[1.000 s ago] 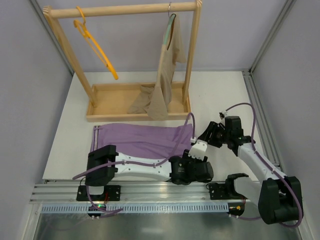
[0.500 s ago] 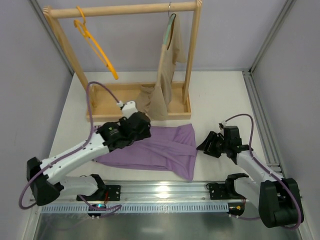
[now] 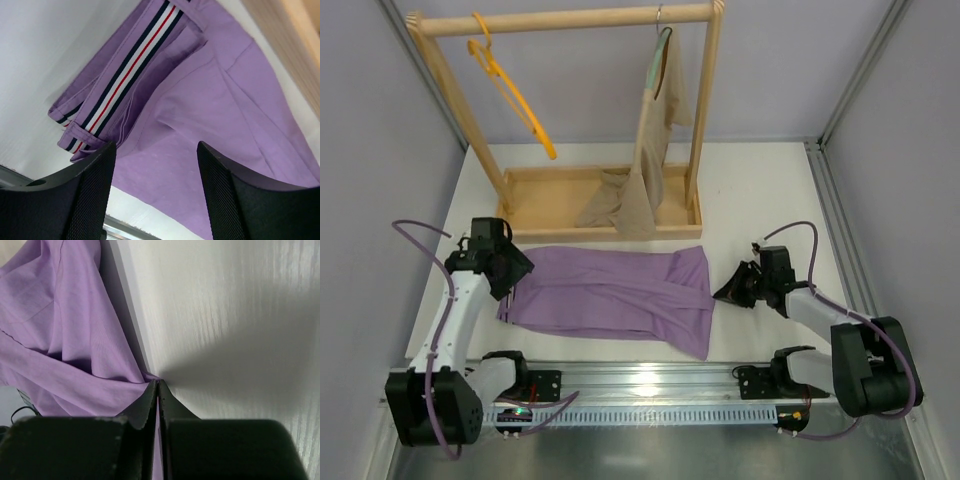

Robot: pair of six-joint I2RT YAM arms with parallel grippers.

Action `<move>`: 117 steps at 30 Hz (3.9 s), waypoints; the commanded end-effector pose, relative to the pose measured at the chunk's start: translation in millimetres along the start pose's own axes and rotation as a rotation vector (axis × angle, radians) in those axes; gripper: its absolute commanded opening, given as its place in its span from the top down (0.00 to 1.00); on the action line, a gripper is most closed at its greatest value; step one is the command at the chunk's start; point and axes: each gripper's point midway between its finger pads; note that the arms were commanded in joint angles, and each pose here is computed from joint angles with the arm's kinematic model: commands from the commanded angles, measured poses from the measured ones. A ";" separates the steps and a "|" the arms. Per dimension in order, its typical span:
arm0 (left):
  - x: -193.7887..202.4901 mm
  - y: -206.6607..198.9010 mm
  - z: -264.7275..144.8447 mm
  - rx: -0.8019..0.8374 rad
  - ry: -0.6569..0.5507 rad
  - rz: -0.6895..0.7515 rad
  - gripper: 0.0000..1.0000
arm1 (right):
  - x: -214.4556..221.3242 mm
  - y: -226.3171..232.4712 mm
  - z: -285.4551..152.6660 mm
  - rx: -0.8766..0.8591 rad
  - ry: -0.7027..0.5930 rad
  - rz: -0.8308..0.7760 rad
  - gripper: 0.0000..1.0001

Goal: Place the trousers on the hanger
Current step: Fold the trousers

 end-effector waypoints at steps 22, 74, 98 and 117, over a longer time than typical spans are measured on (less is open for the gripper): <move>4.6 -39.5 32.0 0.162 0.156 0.091 1.00 | -59.6 57.7 -52.5 0.012 -0.163 -0.196 0.38; 195.8 -304.0 -143.6 0.970 0.334 0.343 1.00 | 91.2 204.5 -65.6 -0.341 -0.282 -0.382 0.13; 206.9 -300.3 -148.0 0.914 0.323 0.461 0.54 | 61.5 120.4 -68.3 -0.176 -0.390 -0.226 0.08; 191.7 -199.4 -71.9 0.639 0.279 0.500 0.47 | 57.9 135.4 8.9 -0.214 -0.150 -0.270 0.26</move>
Point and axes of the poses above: each gripper's point midway between its finger pads, its own z axis out along the fingers, its own y axis along the line the jaws close on, x = y × z, and after that the axes turned 4 degrees about z, right-handed
